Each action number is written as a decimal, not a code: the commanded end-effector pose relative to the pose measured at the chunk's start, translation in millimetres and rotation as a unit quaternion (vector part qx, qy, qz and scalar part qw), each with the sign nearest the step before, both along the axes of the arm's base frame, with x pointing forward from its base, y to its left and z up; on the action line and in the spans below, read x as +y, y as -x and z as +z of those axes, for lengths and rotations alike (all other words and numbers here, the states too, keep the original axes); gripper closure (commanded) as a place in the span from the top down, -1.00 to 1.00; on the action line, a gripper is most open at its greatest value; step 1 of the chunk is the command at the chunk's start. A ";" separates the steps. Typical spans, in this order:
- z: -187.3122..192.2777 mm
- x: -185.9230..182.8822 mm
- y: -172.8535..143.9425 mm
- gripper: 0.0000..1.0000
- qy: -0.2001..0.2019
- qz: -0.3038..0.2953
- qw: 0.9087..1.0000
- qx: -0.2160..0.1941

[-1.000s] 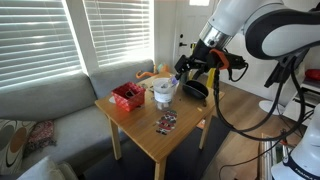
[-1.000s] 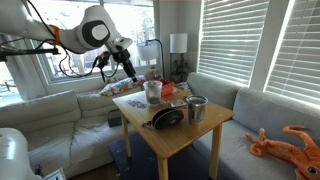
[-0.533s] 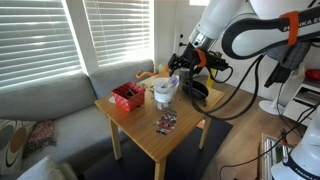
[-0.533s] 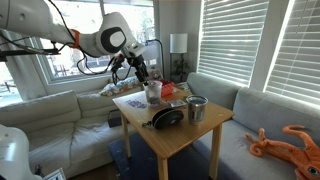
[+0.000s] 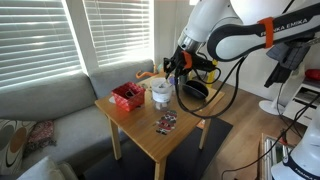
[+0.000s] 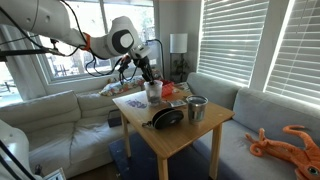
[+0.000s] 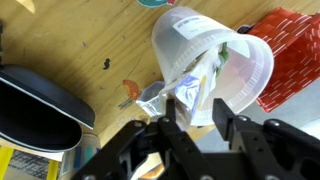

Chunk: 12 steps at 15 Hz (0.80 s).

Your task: Pick up the white packet with a green lid and put it in the red basket

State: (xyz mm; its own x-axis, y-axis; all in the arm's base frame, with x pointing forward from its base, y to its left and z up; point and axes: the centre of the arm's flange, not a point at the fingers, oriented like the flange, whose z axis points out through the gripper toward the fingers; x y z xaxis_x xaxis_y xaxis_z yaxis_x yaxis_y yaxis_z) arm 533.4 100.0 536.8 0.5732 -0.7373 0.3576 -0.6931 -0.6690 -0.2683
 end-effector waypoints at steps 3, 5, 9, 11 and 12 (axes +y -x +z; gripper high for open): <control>7.7 9.7 -3.8 -0.97 0.007 -0.002 1.000 0.004; 23.6 8.2 5.9 -1.00 0.014 0.003 1.000 -0.012; 72.4 -1.2 41.2 -1.00 0.010 0.019 0.997 -0.080; 58.5 3.1 19.8 -0.98 0.009 0.015 0.998 -0.057; 68.5 1.5 26.3 -0.98 0.010 0.014 0.998 -0.067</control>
